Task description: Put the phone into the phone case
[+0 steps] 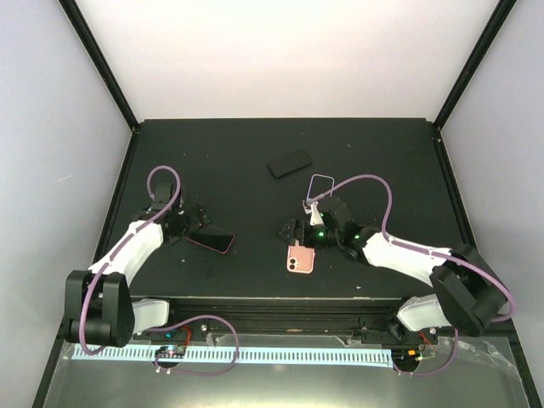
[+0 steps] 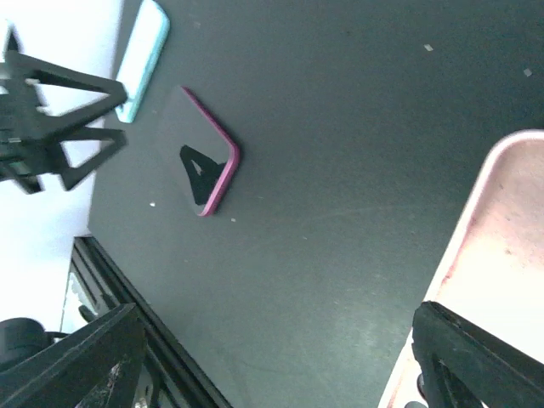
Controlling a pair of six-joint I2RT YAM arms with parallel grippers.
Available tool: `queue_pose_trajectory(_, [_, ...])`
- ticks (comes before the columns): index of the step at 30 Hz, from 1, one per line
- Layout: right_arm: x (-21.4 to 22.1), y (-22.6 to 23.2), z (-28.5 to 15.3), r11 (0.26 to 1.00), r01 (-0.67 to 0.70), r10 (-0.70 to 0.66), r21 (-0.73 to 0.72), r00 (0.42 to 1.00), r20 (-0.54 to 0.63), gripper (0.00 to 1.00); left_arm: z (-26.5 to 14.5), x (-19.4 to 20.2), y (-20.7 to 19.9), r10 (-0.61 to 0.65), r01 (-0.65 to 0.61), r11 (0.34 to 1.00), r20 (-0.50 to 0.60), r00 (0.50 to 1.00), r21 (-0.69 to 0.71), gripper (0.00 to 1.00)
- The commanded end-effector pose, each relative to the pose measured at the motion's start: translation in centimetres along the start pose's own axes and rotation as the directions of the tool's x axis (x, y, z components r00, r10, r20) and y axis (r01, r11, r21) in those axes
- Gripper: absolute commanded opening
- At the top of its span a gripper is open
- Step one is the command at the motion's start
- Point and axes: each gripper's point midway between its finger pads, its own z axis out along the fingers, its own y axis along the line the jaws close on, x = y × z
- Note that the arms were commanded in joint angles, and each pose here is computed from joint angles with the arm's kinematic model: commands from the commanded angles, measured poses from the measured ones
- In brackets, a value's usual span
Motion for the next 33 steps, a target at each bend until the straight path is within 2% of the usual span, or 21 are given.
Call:
queue_pose_trajectory(1, [-1.3,2.1,-1.5,0.993,0.111,-0.109,-0.034,0.992,0.062,0.87,0.2,-0.2,2.3,-0.119,0.117,0.985,-0.006,0.993,-0.125,0.99])
queue_pose_trajectory(6, [-1.0,2.5,-2.0,0.991,0.120,-0.116,-0.058,0.991,0.070,0.87,0.7,3.8,2.2,-0.248,0.240,0.968,-0.135,0.959,-0.075,0.99])
queue_pose_trajectory(12, [-0.8,2.2,-1.9,0.992,0.100,-0.095,-0.072,0.993,0.073,0.87,-1.0,4.0,3.3,-0.393,0.378,0.913,-0.084,0.916,-0.155,0.99])
queue_pose_trajectory(20, [-0.6,1.5,-2.1,0.995,0.084,-0.079,-0.052,0.993,0.088,0.86,-2.6,4.2,2.8,-0.509,0.481,0.849,-0.094,0.856,-0.217,0.98])
queue_pose_trajectory(27, [-0.6,1.4,-2.3,0.996,0.078,-0.073,-0.048,0.993,0.094,0.86,-1.9,3.7,1.5,-0.537,0.502,0.834,-0.126,0.834,-0.226,0.97])
queue_pose_trajectory(33, [-0.7,1.1,-2.2,0.997,0.075,-0.073,-0.028,0.993,0.097,0.86,0.4,4.4,0.0,-0.520,0.436,0.839,-0.242,0.819,-0.326,0.99])
